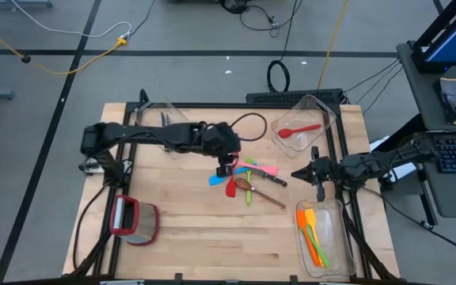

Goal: Pick & Place Kitchen Items
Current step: Put the red spatula into the bottom transparent bin

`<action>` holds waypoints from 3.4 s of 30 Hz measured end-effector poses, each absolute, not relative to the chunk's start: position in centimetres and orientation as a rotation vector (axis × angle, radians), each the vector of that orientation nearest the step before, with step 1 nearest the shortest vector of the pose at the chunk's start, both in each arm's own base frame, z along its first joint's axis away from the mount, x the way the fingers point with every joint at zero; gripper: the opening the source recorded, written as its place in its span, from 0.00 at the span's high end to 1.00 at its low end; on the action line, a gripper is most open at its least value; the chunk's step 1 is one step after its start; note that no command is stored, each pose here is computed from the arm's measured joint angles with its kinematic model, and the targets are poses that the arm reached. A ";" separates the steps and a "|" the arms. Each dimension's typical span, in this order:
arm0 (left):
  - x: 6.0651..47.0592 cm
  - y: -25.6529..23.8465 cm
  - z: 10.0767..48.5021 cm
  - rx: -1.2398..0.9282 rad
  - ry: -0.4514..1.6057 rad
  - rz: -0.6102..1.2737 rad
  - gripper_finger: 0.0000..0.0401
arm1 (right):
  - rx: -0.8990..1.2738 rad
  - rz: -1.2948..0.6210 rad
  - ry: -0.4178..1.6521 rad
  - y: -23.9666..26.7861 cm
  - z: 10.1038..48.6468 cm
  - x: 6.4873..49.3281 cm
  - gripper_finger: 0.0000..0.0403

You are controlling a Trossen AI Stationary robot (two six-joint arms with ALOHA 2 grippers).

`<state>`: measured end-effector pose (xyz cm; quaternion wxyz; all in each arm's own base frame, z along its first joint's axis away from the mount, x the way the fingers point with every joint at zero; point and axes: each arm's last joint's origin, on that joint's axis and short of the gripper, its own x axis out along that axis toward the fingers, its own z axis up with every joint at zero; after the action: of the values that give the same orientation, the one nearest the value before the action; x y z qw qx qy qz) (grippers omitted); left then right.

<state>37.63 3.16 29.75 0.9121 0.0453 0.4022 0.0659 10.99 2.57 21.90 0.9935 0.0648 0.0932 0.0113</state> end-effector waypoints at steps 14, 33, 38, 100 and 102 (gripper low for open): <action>39.6 6.1 25.4 0.678 1.068 0.005 0.69 | 0.129 0.074 0.186 2.7 22.0 10.9 1.00; 41.3 6.1 20.9 1.252 1.091 -0.524 0.69 | 0.155 0.072 0.187 2.7 22.0 10.9 1.00; 41.1 6.5 20.8 1.244 1.078 -0.569 0.69 | 0.155 0.072 0.187 2.7 22.0 10.9 1.00; 42.5 8.0 15.8 1.371 1.086 -0.724 0.69 | 0.203 0.067 0.190 2.7 21.9 10.9 1.00; 42.4 8.1 16.0 1.381 1.101 -0.713 0.69 | 0.202 0.068 0.190 2.7 21.9 10.9 1.00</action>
<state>42.39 8.07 16.03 0.5800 0.5907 0.4709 -0.3049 10.92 2.70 21.94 0.9898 0.1006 0.0946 0.0337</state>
